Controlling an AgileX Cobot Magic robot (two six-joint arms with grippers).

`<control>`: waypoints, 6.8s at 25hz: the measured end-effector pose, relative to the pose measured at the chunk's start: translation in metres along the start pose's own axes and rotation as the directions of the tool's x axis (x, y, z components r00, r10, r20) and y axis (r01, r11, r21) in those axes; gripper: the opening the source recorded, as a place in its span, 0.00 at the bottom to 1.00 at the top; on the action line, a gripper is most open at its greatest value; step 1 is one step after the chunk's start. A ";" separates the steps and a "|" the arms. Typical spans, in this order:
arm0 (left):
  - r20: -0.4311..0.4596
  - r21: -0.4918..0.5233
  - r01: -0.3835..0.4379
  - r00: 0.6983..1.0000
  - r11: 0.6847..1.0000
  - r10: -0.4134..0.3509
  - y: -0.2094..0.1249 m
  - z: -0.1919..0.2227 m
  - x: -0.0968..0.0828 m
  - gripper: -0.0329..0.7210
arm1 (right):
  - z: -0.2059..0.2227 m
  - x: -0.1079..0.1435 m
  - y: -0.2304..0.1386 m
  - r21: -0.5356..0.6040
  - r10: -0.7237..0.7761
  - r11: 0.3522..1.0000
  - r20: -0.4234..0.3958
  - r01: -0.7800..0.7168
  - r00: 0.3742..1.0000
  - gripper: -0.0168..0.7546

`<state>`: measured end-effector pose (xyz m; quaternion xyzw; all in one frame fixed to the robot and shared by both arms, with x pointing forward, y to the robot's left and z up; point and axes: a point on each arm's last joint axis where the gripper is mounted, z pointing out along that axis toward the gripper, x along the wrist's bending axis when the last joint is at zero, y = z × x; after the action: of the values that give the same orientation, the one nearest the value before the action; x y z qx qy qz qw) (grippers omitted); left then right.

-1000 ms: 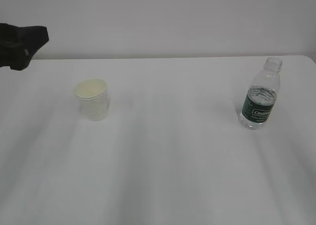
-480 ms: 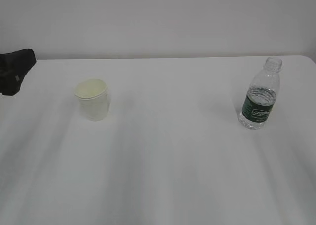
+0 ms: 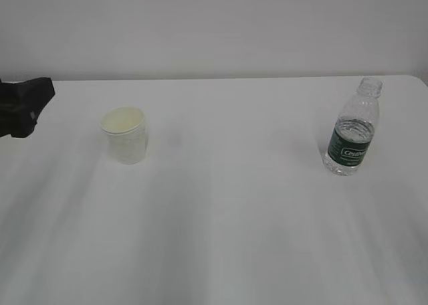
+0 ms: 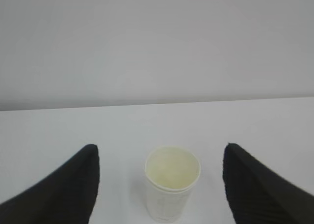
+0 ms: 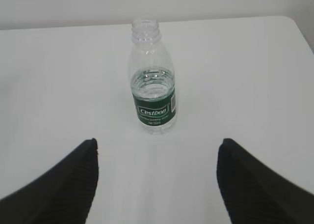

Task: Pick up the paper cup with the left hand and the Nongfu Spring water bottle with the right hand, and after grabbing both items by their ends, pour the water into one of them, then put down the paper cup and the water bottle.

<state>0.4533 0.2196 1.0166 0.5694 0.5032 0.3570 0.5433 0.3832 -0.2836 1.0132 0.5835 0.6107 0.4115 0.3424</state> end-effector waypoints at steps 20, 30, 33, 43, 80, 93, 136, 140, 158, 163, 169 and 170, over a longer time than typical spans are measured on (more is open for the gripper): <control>-0.022 0.096 -0.019 1.000 0.995 0.021 -0.025 0.017 0.002 0.75 | 0.010 -0.007 -0.012 -0.100 0.038 0.994 0.057 -0.033 0.998 0.76; -0.002 0.008 -0.026 1.000 1.000 0.026 -0.049 0.020 0.005 0.72 | 0.055 -0.011 -0.021 -0.092 -0.040 0.995 0.092 0.049 0.995 0.76; 0.029 -0.027 -0.050 0.998 0.998 0.051 -0.052 0.022 0.003 0.71 | 0.066 -0.011 -0.023 -0.116 -0.064 0.990 0.087 0.074 0.994 0.76; 0.039 0.006 -0.068 0.997 0.998 0.068 -0.066 0.028 0.003 0.71 | 0.084 -0.007 -0.035 -0.088 -0.061 0.994 0.036 0.064 0.997 0.76; 0.179 0.105 -0.071 0.983 0.992 0.052 -0.108 0.018 -0.002 0.69 | 0.138 -0.006 -0.094 -0.025 0.009 1.000 -0.032 -0.010 0.999 0.85; 0.171 0.137 -0.072 0.984 0.988 0.048 -0.116 0.020 -0.001 0.83 | 0.181 -0.006 -0.094 -0.039 0.008 0.999 -0.035 -0.009 0.999 0.88; 0.163 0.219 -0.084 0.985 0.972 0.048 -0.135 0.023 0.002 0.83 | 0.260 -0.012 -0.074 -0.179 0.068 0.982 0.003 -0.066 0.998 0.87; 0.161 0.219 -0.083 0.986 0.972 0.048 -0.135 0.023 0.002 0.82 | 0.263 -0.012 -0.071 -0.194 0.068 0.979 0.002 -0.066 0.998 0.86; 0.159 0.219 -0.082 0.986 0.972 0.047 -0.135 0.023 0.002 0.82 | 0.264 -0.012 -0.070 -0.195 0.055 0.979 -0.001 -0.054 0.999 0.63; 0.159 0.219 -0.082 0.986 0.972 0.047 -0.135 0.023 0.002 0.81 | 0.264 -0.012 -0.070 -0.195 0.051 0.980 0.000 -0.050 0.999 0.61; 0.159 0.219 -0.082 0.986 0.972 0.047 -0.135 0.023 0.002 0.81 | 0.264 -0.012 -0.070 -0.196 0.032 0.980 0.003 -0.031 0.999 0.56; 0.159 0.219 -0.082 0.986 0.972 0.047 -0.135 0.023 0.002 0.81 | 0.264 -0.012 -0.070 -0.196 0.020 0.980 0.006 -0.019 1.000 0.56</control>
<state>0.4503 0.2026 0.8804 0.6691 0.4784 0.2705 0.5003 0.5907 -0.2666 0.8367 0.5544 0.5600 0.4709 0.3966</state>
